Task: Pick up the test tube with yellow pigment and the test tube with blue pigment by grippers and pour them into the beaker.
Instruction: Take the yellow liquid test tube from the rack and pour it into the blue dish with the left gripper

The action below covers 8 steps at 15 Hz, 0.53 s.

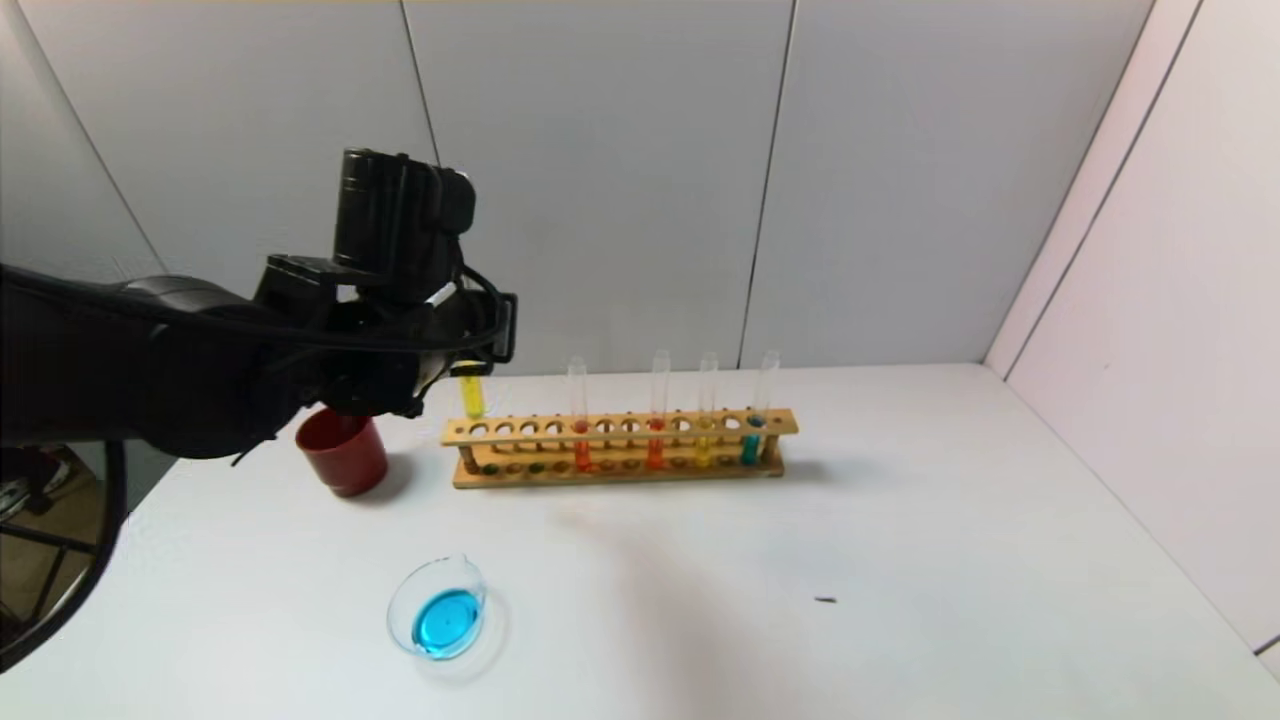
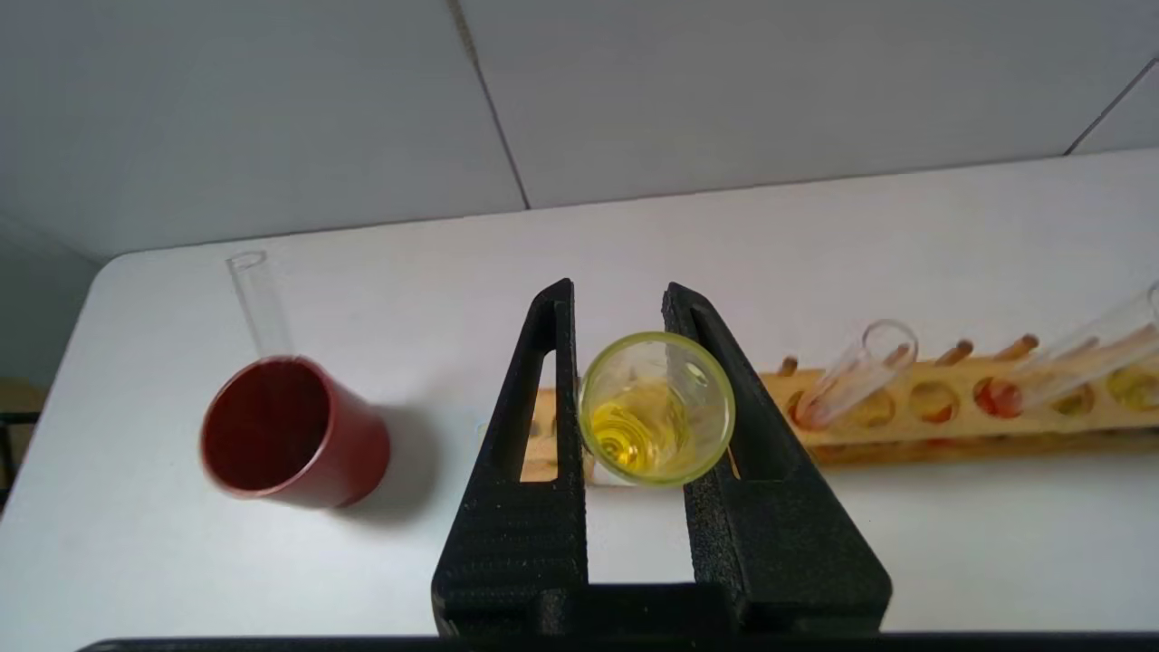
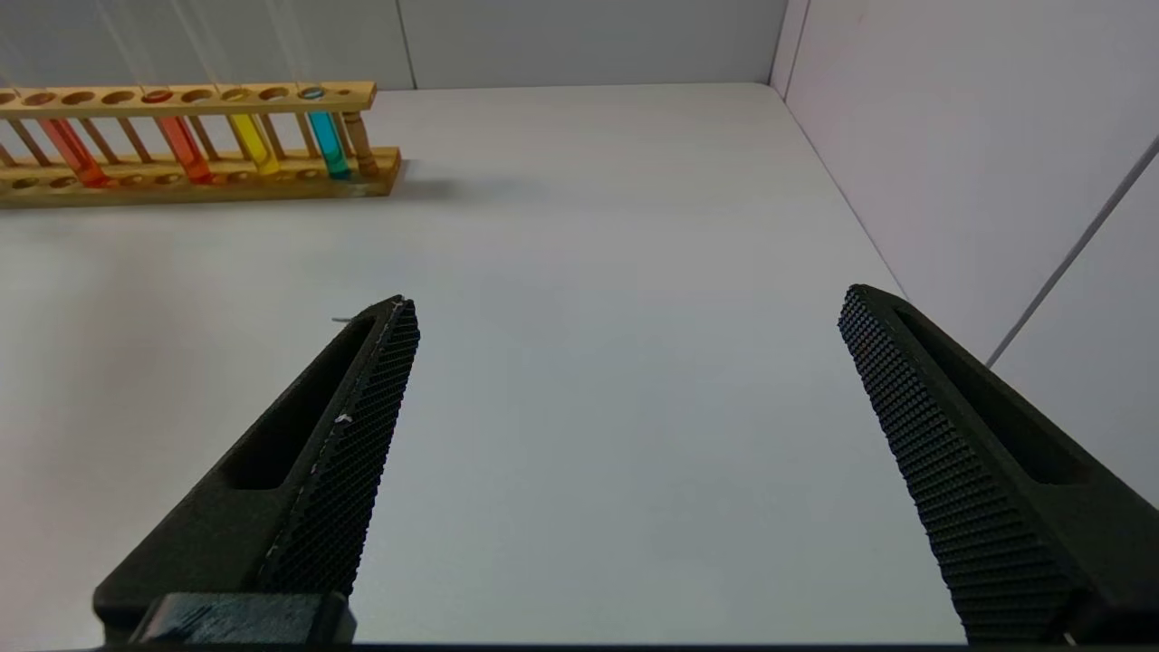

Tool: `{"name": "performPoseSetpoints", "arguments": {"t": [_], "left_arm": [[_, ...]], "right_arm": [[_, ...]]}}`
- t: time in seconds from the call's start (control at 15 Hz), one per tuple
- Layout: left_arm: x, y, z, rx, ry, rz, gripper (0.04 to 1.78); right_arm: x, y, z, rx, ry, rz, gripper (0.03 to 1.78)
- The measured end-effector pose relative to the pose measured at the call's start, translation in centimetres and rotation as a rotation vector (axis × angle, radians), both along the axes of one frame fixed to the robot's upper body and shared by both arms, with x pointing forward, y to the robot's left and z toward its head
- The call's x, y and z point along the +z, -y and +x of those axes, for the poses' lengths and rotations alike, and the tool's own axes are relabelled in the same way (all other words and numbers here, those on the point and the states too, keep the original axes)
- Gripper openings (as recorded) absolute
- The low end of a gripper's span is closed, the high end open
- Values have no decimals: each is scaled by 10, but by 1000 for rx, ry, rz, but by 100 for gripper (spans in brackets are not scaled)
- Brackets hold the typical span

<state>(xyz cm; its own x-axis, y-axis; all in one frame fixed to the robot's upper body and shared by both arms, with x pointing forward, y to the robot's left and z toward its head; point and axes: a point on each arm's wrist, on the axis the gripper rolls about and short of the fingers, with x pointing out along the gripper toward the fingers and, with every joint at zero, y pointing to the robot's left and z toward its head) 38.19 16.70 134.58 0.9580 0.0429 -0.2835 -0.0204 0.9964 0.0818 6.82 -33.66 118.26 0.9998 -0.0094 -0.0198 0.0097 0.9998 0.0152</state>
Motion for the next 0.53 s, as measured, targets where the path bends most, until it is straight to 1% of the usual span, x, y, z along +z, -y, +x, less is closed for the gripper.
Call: {"name": "performPoseSetpoints", "arguments": {"t": [0.27,0.53], "left_arm": [[11,-28,-47,4,-80,59,34],[16,-58,-92,12,-193,121,34]], "right_arm": [[0,0,0,0,0,0,170],[0,0,0,0,0,0,170]]}}
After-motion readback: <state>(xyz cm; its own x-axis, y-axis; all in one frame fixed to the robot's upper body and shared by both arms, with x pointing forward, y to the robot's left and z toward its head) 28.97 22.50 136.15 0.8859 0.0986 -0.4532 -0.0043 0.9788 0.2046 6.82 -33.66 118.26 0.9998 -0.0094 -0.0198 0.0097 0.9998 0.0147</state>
